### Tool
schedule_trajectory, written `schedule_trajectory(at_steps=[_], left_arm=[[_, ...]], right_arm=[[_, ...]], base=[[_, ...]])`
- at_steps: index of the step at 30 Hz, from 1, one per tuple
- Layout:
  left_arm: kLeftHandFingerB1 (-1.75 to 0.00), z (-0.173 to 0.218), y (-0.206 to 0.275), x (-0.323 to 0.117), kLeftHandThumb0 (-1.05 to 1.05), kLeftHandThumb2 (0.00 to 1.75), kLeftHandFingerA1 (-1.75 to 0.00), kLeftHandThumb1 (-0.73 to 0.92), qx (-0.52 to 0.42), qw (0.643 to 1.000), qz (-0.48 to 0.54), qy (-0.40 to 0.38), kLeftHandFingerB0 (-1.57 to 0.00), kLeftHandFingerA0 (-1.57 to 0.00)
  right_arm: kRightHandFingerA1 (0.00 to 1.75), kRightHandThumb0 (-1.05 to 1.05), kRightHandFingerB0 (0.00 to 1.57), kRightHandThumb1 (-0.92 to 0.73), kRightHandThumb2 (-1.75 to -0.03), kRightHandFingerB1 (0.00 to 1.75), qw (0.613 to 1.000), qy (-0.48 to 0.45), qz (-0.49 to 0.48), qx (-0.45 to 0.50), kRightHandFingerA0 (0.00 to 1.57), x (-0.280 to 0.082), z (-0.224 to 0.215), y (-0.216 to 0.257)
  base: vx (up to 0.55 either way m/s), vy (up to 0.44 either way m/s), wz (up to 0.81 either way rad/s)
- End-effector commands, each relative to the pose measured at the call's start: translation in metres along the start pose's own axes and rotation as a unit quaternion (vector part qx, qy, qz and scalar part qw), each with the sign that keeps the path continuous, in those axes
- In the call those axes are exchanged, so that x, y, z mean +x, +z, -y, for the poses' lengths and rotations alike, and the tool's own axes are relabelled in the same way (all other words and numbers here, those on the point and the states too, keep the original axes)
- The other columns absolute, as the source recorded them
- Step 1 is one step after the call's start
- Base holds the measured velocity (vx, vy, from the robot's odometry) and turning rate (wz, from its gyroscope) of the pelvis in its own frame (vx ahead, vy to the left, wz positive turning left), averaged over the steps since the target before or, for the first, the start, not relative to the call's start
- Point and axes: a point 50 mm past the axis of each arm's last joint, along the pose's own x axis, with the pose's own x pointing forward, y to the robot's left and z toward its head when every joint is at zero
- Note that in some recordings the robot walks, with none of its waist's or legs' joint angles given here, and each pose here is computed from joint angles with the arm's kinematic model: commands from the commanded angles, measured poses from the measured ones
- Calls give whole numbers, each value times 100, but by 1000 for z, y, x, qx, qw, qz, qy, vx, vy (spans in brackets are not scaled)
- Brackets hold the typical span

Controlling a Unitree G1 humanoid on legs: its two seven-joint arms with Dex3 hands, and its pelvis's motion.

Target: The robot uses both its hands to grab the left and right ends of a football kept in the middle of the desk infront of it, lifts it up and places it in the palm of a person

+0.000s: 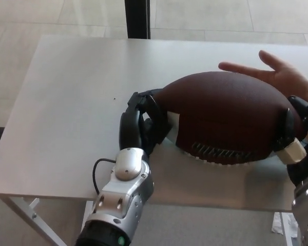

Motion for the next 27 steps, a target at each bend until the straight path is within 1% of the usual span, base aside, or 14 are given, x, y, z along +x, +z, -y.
schedule_trajectory(at_steps=[1,3,4,6,7,10,12,14,15,16,18,19,26,27], left_arm=[[-161,106,32,-5,-84,81,-175,92,-149,959,-72,-230,-53,-88],[-157,107,42,1,-76,80,-175,92,-154,960,-71,-224,-56,-87],[-119,108,49,4,-69,114,-146,77,-124,964,-58,-229,-76,-116],[-146,111,74,12,-61,73,-175,92,-67,974,-33,-216,-70,-90],[-119,112,82,14,-71,110,-145,74,-54,973,-24,-222,-80,-114],[-111,111,99,18,-67,115,-140,75,2,974,27,-225,-78,-112],[-127,113,117,20,-78,75,-169,92,40,968,59,-239,-69,-74],[-108,113,123,22,-72,116,-129,77,83,965,71,-239,-70,-89],[-117,112,132,25,-60,71,-156,89,111,966,67,-225,-67,-68],[-94,110,141,30,-55,105,-110,64,190,961,71,-189,-69,-72],[-87,108,146,32,-54,108,-101,65,188,965,83,-163,-72,-76],[-83,107,147,32,-71,67,-105,89,187,964,101,-162,-67,-74],[-97,110,163,37,-65,68,-125,88,282,940,73,-177,-52,-62],[-78,110,166,38,-55,113,-102,70,292,936,66,-183,-60,-72]], right_arm=[[170,-28,76,-60,-109,144,967,176,9,186,103,1,-97,44],[171,-27,76,-57,-112,145,966,179,21,186,104,3,-101,57],[170,-24,78,-55,-117,144,967,181,31,179,105,5,-103,65],[172,-19,84,-50,-128,148,964,194,55,172,106,8,-111,87],[171,-18,88,-49,-130,145,962,198,61,176,107,9,-114,94],[171,-17,84,-48,-129,146,959,209,84,171,105,11,-121,109],[168,-16,85,-45,-130,146,957,213,95,174,107,14,-127,126],[172,-17,79,-48,-129,150,957,213,95,173,102,16,-129,132],[174,-17,74,-56,-121,149,959,206,99,171,98,21,-127,140],[174,-17,75,-60,-118,149,957,199,97,187,101,29,-124,148],[174,-17,75,-64,-115,147,953,199,90,209,101,33,-124,150],[170,-16,79,-63,-117,142,956,186,87,210,104,36,-123,153],[173,-17,80,-72,-107,138,958,141,74,238,101,55,-114,167],[174,-13,77,-69,-109,141,959,136,78,238,101,58,-112,169]], base=[[0,0,0],[0,0,0],[0,0,0],[0,0,0],[0,0,0],[0,0,0],[0,0,0],[0,0,0],[0,0,0],[0,0,0],[0,0,0],[0,0,0],[0,0,0],[0,0,0]])
